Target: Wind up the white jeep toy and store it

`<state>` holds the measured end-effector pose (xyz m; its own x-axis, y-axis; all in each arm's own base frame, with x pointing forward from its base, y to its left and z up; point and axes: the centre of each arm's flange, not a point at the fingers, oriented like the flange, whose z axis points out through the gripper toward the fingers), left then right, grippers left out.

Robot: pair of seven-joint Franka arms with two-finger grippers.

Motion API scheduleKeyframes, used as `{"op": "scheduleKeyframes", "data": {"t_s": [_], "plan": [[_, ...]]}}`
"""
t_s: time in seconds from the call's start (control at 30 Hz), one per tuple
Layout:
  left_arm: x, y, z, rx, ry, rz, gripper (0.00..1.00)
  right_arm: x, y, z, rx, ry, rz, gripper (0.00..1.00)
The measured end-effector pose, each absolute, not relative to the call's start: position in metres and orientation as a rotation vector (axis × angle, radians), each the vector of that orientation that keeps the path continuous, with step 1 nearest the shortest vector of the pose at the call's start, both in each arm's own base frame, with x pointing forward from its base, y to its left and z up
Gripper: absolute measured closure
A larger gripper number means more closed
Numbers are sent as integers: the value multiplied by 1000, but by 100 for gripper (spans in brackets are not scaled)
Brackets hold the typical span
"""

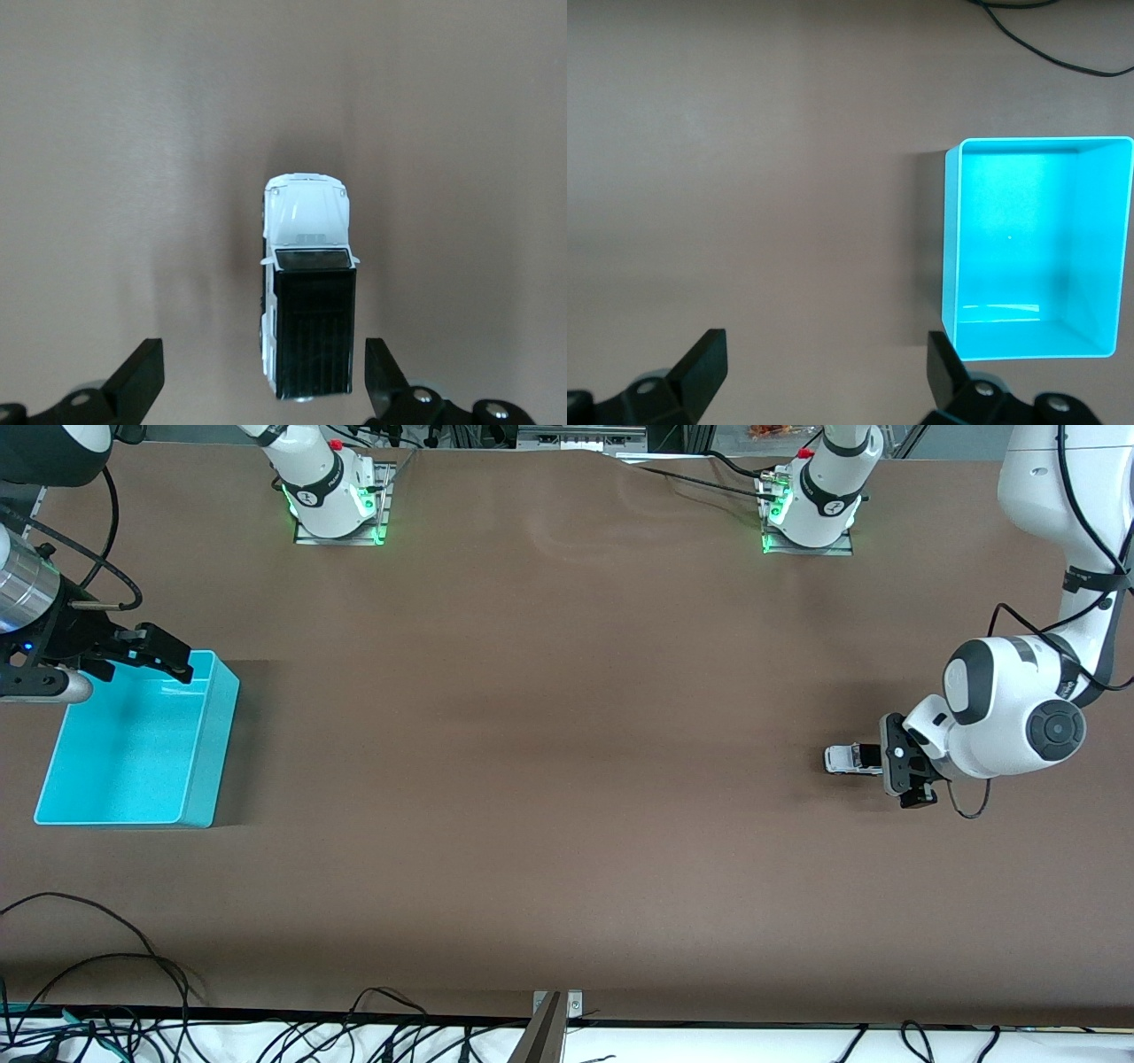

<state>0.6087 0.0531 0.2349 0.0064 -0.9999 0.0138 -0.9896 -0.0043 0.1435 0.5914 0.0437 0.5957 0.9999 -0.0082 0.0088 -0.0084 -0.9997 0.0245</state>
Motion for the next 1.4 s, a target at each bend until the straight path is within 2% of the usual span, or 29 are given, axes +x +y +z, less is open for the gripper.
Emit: {"op": "scheduleKeyframes", "data": {"t_s": [0.3, 0.63, 0.67, 0.7, 0.73, 0.77, 0.97, 1.4], "plan": [[585, 50, 204, 2132, -2175, -112, 0, 591, 44, 596, 3117, -13, 13, 0], [576, 48, 195, 2125, -2176, -116, 0, 591, 44, 596, 3117, -13, 13, 0], [576, 47, 195, 2123, -2178, -114, 7, 591, 44, 596, 3117, -13, 13, 0], [576, 46, 195, 2121, -2180, -112, 7, 591, 44, 596, 3117, -13, 13, 0], [576, 45, 196, 2120, -2183, -110, 12, 591, 44, 596, 3117, -13, 13, 0], [577, 43, 196, 2118, -2186, -107, 22, 591, 44, 596, 3117, -13, 13, 0], [578, 40, 200, 2111, -2197, -98, 49, 591, 44, 596, 3117, -13, 13, 0], [577, 40, 199, 2106, -2200, -100, 49, 591, 44, 596, 3117, -13, 13, 0]]}}
